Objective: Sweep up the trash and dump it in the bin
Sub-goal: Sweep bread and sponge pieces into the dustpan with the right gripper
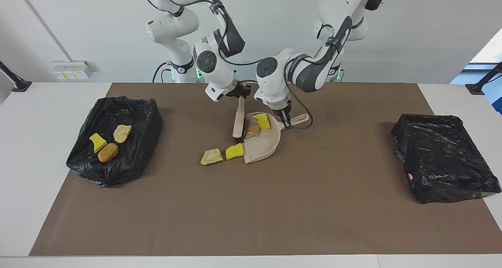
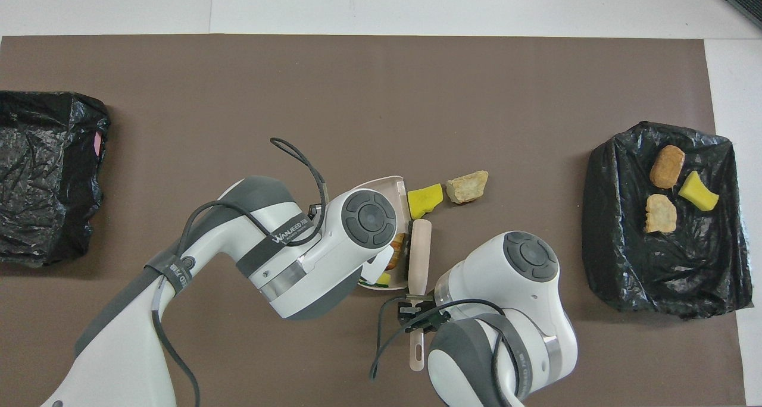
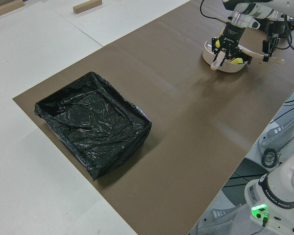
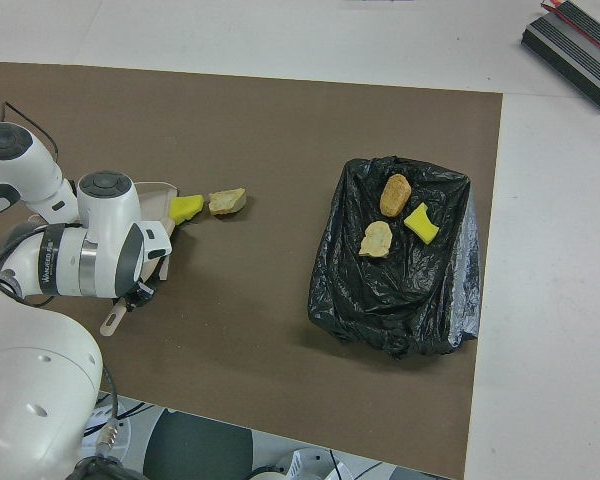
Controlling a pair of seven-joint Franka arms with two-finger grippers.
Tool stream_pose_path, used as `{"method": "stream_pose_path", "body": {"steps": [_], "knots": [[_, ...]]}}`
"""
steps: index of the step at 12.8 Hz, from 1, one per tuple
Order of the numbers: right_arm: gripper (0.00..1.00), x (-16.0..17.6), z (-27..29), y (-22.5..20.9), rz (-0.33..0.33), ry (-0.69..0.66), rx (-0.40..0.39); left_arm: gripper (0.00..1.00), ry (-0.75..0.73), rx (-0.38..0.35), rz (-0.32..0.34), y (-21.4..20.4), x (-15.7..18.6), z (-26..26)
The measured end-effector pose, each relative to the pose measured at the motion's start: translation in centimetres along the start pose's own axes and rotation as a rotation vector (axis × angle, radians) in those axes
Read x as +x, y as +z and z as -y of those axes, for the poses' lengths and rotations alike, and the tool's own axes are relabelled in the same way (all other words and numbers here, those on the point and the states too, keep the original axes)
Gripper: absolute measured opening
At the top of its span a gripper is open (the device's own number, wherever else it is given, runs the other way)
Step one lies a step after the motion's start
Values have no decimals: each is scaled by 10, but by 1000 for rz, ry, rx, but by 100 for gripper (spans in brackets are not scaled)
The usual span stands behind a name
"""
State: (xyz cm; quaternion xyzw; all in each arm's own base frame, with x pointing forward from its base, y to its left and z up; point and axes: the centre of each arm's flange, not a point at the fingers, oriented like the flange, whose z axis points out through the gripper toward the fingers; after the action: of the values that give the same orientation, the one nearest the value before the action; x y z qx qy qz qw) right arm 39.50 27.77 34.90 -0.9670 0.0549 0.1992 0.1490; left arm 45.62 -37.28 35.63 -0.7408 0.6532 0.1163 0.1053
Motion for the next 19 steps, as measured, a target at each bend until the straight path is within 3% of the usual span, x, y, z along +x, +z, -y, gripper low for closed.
{"method": "stream_pose_path", "body": {"steps": [2,4,9,11,14,19], "knots": [[27,-1,4,-17,28,-16,-13,32,-10,-3,0,2,-4,4],[27,4,-4,-45,6,-42,-81,32,-49,-8,2,3,-9,9],[27,23,-49,-86,-140,-98,-375,32,-100,-15,14,5,-11,9],[27,39,-68,-100,-170,-129,-484,32,-106,-16,15,5,-11,9],[27,75,-92,-112,-150,-208,-623,32,-109,-16,16,5,-11,9],[27,131,-78,-73,-53,-263,-664,32,-123,-16,16,5,-11,9]]}}
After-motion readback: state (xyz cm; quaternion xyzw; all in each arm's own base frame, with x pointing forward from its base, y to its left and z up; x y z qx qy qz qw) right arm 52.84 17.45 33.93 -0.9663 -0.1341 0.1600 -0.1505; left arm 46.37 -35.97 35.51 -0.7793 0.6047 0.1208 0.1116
